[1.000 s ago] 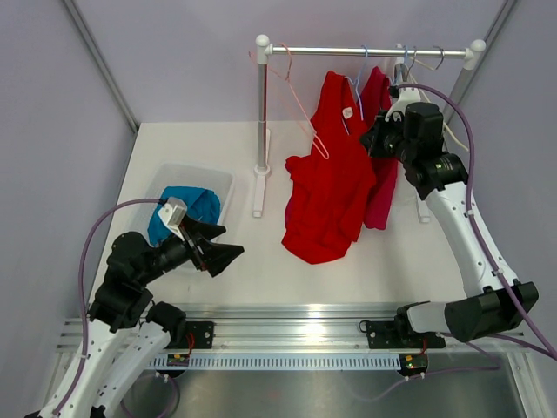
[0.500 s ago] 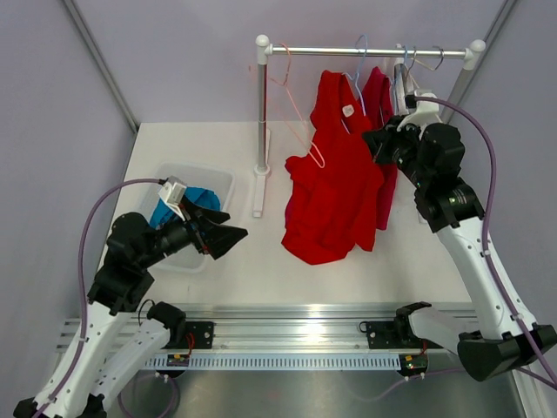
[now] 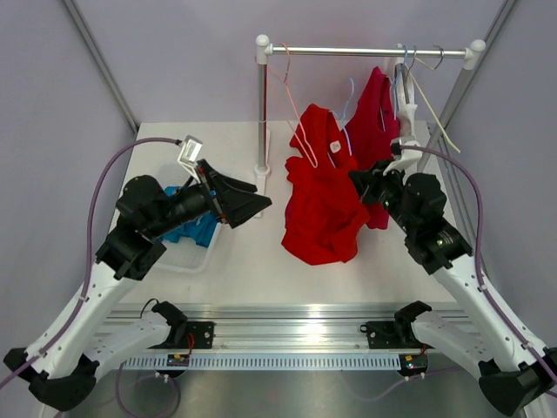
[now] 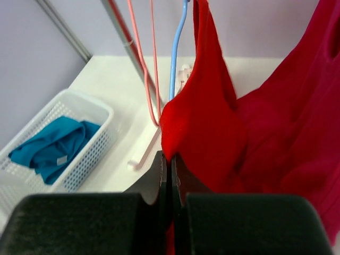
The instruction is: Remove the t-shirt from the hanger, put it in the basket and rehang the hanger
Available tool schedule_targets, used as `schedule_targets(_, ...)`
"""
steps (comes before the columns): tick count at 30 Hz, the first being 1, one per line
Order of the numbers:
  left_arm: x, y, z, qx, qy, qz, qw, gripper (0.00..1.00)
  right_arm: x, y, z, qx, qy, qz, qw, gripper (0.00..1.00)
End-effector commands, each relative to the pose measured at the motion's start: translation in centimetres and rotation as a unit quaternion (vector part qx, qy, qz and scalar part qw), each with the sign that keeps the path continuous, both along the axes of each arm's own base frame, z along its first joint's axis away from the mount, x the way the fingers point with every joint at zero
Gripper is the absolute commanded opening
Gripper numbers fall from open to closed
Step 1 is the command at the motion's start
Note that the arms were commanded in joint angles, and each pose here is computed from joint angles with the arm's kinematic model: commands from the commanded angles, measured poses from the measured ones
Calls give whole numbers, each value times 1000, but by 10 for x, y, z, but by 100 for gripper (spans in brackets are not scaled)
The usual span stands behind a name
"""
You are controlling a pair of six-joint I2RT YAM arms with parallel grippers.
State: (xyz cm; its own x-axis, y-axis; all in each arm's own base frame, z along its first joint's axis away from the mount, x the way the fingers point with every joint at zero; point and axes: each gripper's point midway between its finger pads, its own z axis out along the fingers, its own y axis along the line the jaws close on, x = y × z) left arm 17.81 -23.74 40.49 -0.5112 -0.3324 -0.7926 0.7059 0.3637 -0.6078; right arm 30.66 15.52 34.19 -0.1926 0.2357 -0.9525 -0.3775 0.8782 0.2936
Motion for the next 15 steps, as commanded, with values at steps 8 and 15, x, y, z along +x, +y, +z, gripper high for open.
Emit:
schedule_targets(8, 36, -105, 23, 2, 33, -24, 999, 86, -76, 9, 1, 83, -28, 32, 996, 0)
schedule_targets(15, 56, -164, 27, 26, 6, -11, 1000, 84, -108, 16, 2, 93, -33, 68, 993, 0)
